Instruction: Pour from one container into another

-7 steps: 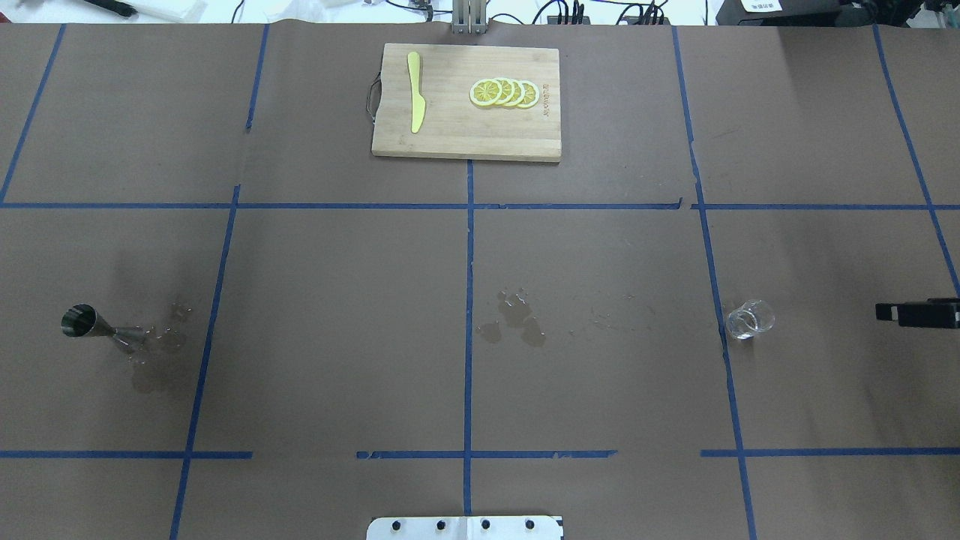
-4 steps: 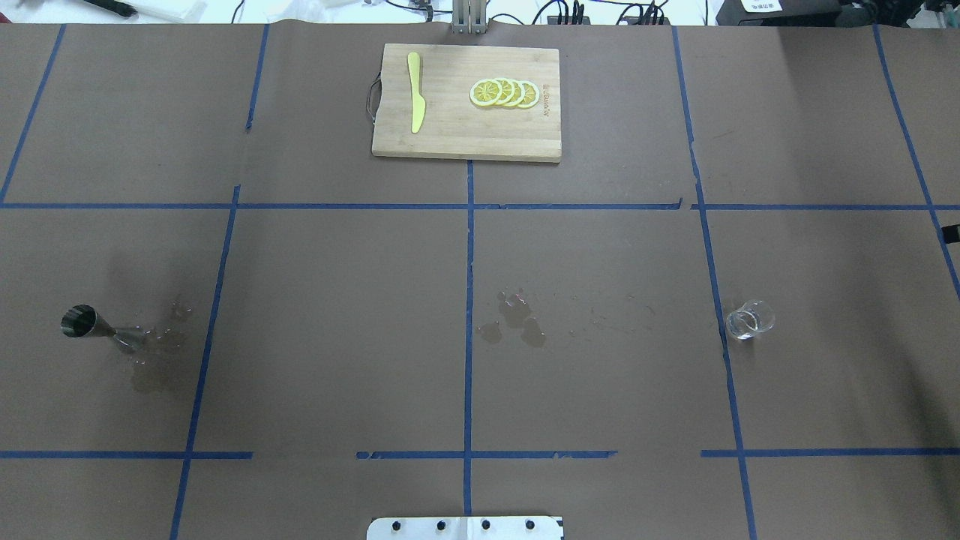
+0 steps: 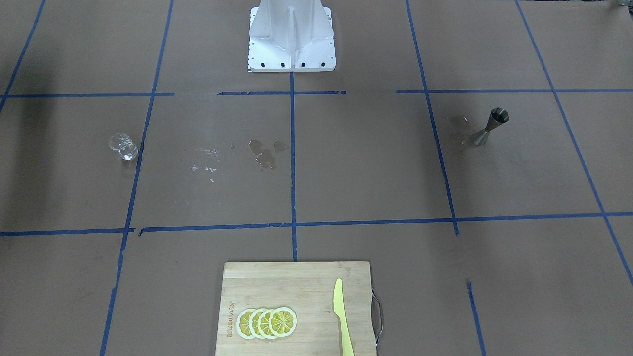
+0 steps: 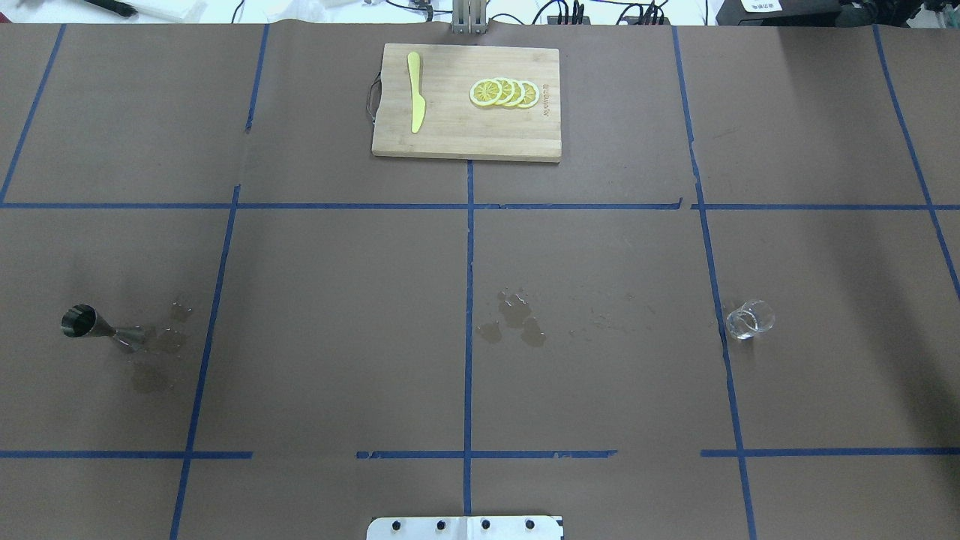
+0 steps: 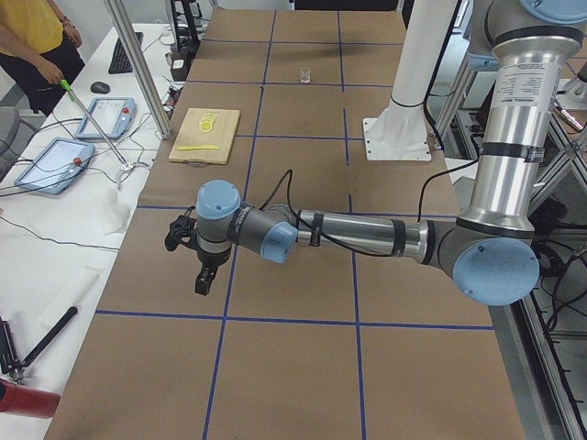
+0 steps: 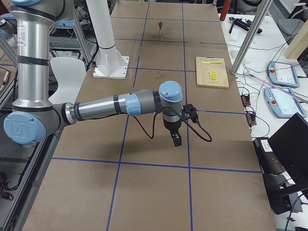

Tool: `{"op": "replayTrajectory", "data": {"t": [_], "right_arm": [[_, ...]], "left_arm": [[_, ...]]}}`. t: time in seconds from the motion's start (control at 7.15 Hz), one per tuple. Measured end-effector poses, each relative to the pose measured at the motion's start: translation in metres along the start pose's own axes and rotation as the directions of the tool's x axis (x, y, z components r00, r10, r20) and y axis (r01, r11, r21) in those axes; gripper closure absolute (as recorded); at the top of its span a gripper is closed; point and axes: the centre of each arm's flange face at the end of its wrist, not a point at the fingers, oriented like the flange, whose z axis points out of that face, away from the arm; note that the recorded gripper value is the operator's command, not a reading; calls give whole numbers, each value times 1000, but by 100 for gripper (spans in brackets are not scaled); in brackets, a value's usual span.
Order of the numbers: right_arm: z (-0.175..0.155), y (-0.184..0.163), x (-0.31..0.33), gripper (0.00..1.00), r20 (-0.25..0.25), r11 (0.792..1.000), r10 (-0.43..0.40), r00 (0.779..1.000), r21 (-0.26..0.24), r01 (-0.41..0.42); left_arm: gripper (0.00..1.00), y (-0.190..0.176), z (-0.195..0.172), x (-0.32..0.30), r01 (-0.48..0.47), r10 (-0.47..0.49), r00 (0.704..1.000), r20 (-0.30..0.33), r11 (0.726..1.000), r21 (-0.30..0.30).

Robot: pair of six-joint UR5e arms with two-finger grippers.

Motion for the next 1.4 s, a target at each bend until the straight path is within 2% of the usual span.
{"op": "replayTrajectory", "data": {"t": [0.28, 0.7, 0.98, 1.12, 1.4], "right_arm": [[-2, -1, 9, 0, 10, 1000, 2, 1000, -28, -2], [6, 4, 16, 0, 19, 998, 31, 999, -51, -31], [9, 7, 17, 0, 21, 995, 84, 996, -61, -82], [10, 9, 17, 0, 20, 991, 114, 993, -67, -112], [13, 13, 18, 0, 22, 983, 165, 986, -83, -163]], "left_arm": [[0, 18, -28, -41, -3, 4, 1000, 16, 997, -75], [0, 53, -37, -77, 22, -22, 1000, 1, 993, -112], [0, 94, -30, -71, 81, -91, 993, -76, 989, -124], [0, 106, -29, -63, 99, -110, 990, -90, 987, -127], [0, 105, -25, -38, 141, -155, 984, -92, 980, -142]]}}
